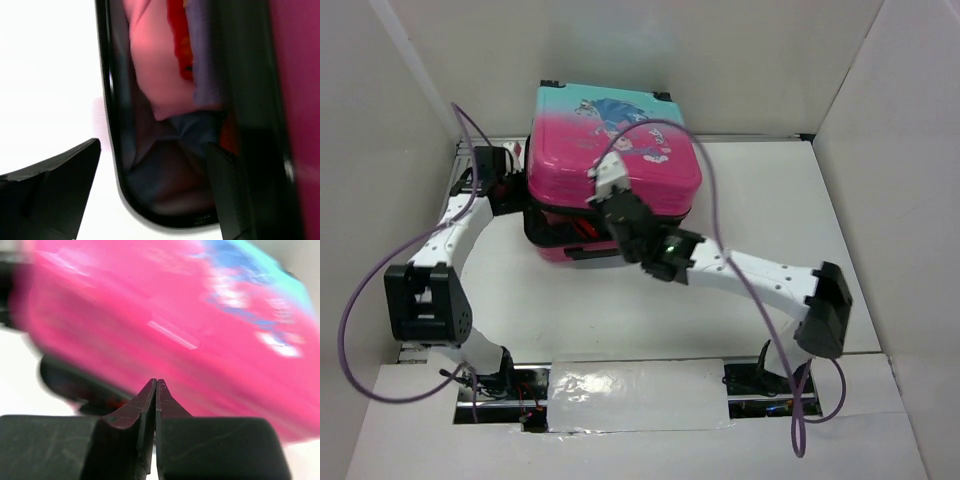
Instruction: Pack the luggage
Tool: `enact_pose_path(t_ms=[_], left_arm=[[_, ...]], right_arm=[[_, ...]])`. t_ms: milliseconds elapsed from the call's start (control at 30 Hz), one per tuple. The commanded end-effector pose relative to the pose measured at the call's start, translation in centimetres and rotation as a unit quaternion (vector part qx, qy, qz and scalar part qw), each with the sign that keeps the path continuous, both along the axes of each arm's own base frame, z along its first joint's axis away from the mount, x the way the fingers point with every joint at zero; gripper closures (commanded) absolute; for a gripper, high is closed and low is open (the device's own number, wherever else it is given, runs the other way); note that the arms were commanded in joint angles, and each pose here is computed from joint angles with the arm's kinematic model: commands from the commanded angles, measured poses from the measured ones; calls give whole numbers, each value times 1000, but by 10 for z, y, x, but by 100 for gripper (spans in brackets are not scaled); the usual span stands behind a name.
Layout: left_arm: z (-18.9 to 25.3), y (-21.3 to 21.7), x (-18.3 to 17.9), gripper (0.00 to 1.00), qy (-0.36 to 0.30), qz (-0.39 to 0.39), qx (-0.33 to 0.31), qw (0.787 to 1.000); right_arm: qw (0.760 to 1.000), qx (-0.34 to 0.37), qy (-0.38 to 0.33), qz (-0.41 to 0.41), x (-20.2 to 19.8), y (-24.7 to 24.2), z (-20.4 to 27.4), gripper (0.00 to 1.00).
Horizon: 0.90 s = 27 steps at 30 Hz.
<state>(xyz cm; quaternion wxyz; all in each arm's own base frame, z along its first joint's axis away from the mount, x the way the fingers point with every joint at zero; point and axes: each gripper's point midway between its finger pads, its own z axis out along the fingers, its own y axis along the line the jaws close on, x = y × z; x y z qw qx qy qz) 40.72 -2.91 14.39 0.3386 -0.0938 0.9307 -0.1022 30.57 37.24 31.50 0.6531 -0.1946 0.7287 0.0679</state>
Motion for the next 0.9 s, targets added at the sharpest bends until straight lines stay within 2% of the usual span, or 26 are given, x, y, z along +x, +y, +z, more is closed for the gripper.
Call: enact_pose_path(t_ms=[0,100,267,400,467,500,633,733,800,867], left_arm=[[105,-9,10,1,-143,-23,-6,989],[131,-2,-2,1,-172,-4,-14,985],[131,48,-21,1,-171,119,-12,978],[140,93,-35,1,-183,226,5,957],[141,108,-43,1,-185,246,9,951],[138,108,-45,1,-180,237,21,954],[132,120,-46,1,-164,228,52,958],[122,128,-51,1,-133,223,87,962],[114,145,-57,1,-103,238,133,957],[117,159,-70,1,-68,258,172,948]], right_arm=[[991,133,-3,30,5,-48,63,91],[988,153,-13,22,23,-78,75,85],[988,153,3,-24,48,-117,73,84],[979,179,27,-97,86,-170,56,82],[974,200,52,-95,98,-178,44,82],[970,207,60,-115,109,-197,38,80],[967,215,101,-94,125,-199,12,79],[969,207,121,-49,122,-182,-6,78],[973,192,124,-13,113,-168,-18,74],[976,188,108,8,106,-155,-14,65]])
